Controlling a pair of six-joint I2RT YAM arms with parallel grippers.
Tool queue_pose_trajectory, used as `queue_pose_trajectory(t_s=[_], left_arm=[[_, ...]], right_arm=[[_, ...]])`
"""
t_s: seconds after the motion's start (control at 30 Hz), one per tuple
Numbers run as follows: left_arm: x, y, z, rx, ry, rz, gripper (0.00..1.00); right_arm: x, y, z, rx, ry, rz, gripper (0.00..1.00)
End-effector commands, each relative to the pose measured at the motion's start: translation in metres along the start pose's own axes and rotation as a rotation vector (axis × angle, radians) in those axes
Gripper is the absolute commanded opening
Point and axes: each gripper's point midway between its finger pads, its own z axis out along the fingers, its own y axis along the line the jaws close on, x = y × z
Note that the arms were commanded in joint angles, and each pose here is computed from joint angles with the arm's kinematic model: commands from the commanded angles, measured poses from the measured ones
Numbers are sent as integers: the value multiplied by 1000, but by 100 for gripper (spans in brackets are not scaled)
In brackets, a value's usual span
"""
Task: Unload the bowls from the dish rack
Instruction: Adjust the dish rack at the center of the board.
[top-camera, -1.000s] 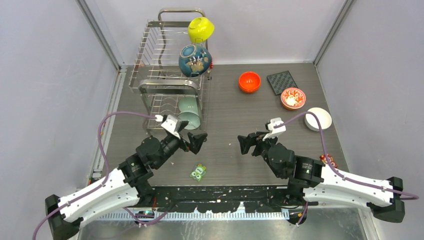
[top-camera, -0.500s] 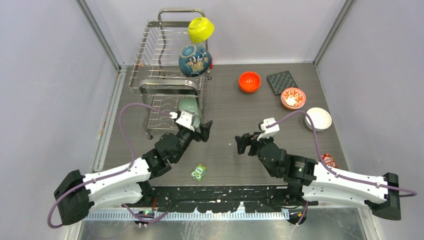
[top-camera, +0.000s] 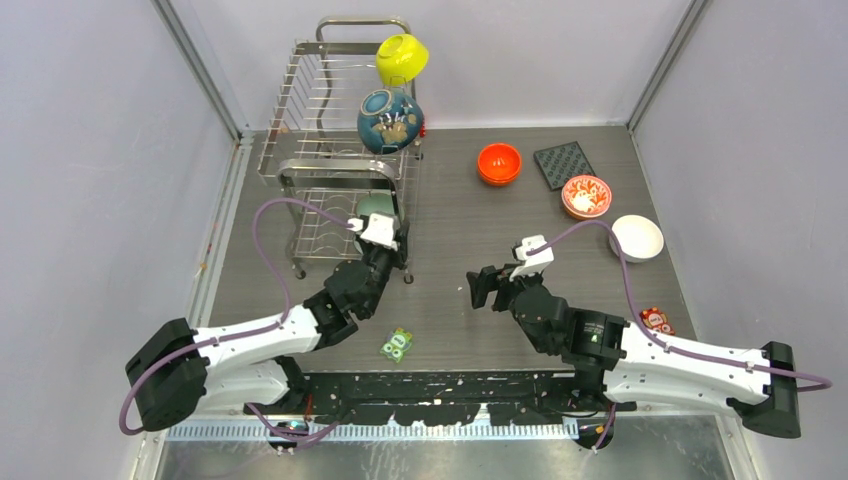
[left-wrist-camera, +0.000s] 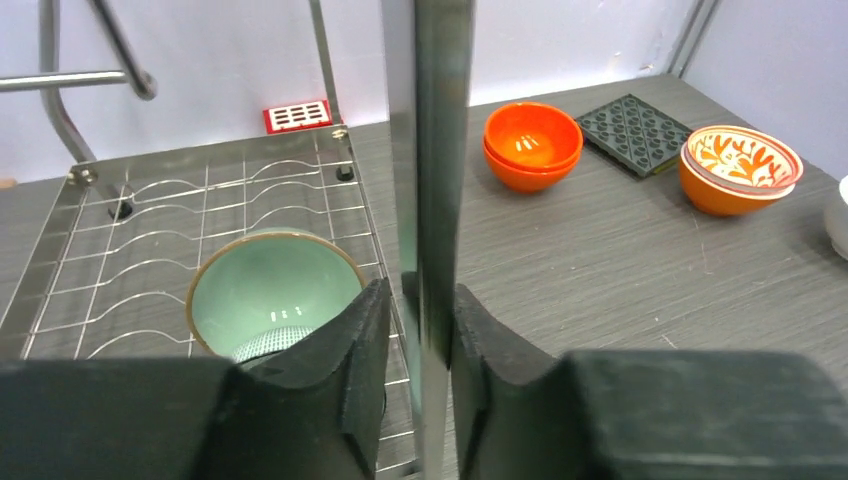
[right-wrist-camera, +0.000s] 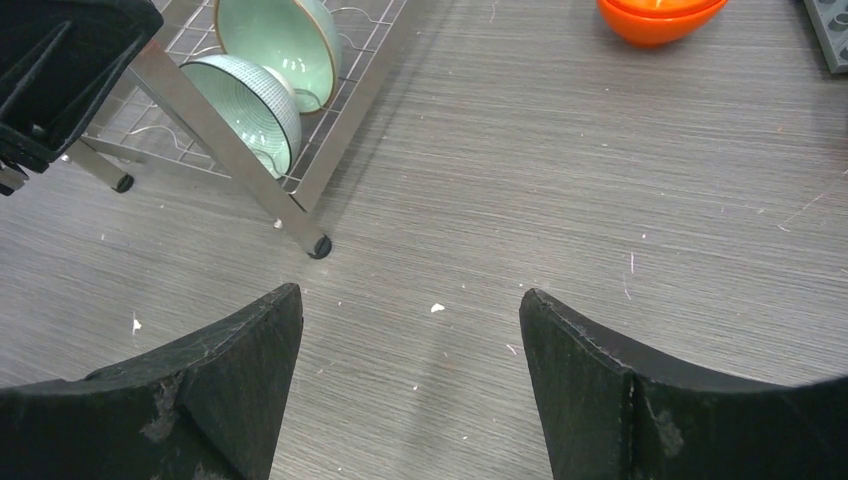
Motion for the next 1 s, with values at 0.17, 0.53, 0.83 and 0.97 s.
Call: queue_pose_trajectory(t_s=[0.17,0.53,0.83,0.97], left_arm=[[-35,7,-1,-34,-100,-49,0],[-21,33,-50,2,25,-100,0],[-11,68,-93,-47,69,-158,0],[0,75,-102,-58,111,-161,0]], right_arm=[[-31,19,4,-28,-65,82,83],[-71,14,59,28,-134,154,82],[-118,-3,142,48,-375,129,81],[-128,-6,190,31,-418,93,81]])
